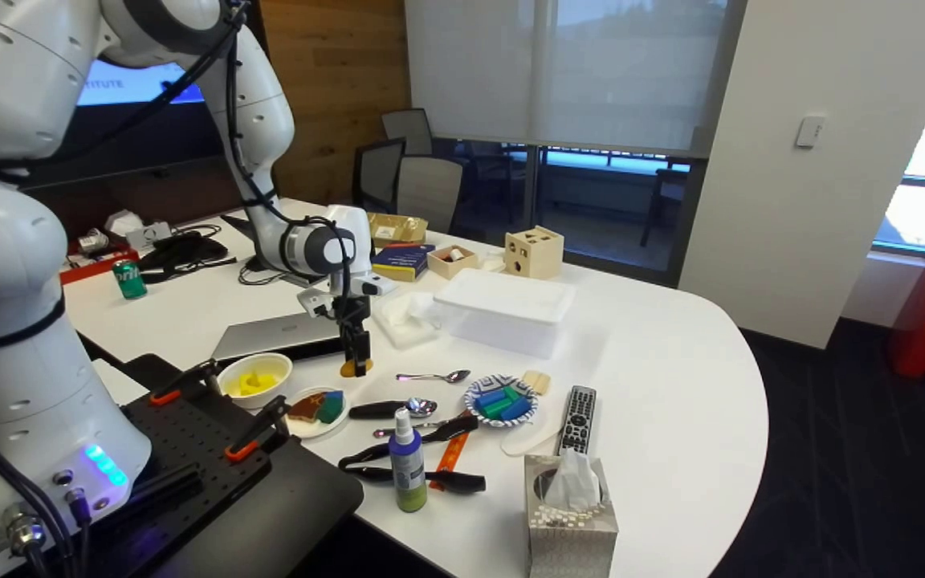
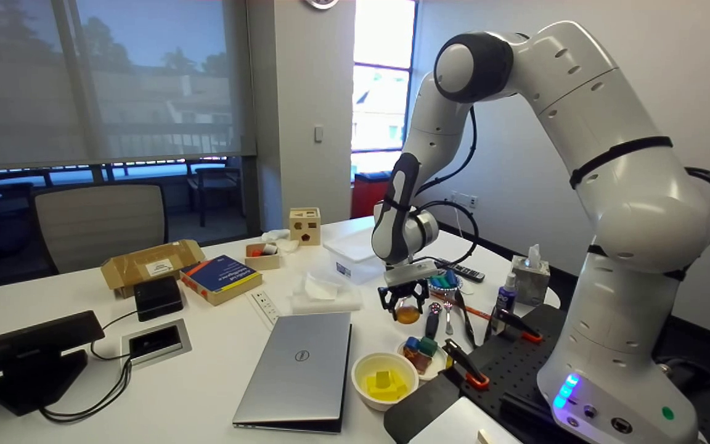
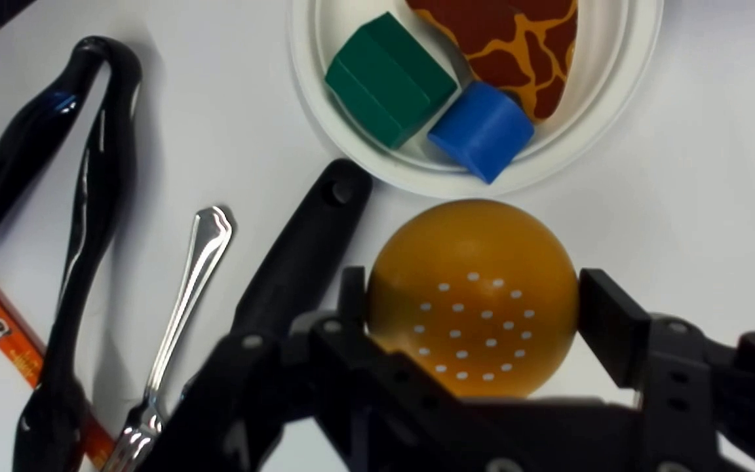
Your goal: Move the artificial bun to the left
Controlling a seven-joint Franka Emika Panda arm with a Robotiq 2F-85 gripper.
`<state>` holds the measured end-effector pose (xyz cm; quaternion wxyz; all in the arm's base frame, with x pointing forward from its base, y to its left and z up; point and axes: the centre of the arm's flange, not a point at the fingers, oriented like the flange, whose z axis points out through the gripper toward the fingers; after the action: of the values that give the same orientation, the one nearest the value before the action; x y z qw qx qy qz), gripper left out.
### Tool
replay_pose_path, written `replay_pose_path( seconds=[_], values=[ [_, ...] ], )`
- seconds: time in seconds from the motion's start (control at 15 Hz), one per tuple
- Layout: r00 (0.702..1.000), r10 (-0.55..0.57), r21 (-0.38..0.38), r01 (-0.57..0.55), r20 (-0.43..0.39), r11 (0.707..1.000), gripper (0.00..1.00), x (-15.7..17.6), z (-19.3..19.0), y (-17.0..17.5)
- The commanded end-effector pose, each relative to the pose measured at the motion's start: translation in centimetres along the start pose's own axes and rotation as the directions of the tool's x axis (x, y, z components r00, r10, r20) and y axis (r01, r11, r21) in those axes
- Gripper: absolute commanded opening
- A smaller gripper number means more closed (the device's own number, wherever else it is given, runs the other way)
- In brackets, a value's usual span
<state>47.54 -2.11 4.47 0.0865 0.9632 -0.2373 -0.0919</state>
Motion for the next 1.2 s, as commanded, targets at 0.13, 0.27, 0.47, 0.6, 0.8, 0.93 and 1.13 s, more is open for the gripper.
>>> replay_pose_path(
  seconds=[0.13,0.27,0.47,0.6,0.8,0.93,1.13],
  values=[
    [1.0,-0.001,0.0,0.001,0.0,1.0,0.8,0.0,0.0,0.0],
    [1.0,-0.015,0.0,0.015,-0.012,1.0,0.55,-1.0,0.0,-0.8],
    [0.998,-0.047,0.003,0.047,-0.043,0.999,0.55,-3.1,-0.3,-2.6],
    [0.993,-0.091,0.015,0.092,-0.071,0.996,0.55,-4.6,-0.7,-3.9],
    [0.983,-0.155,0.029,0.158,-0.095,0.987,0.55,-7.2,-0.7,-5.7],
    [0.978,-0.174,0.044,0.18,-0.112,0.983,0.55,-9.3,-0.5,-6.7],
    [0.968,-0.177,0.068,0.192,-0.178,0.979,0.55,-12.3,-1.2,-7.2]
  ],
)
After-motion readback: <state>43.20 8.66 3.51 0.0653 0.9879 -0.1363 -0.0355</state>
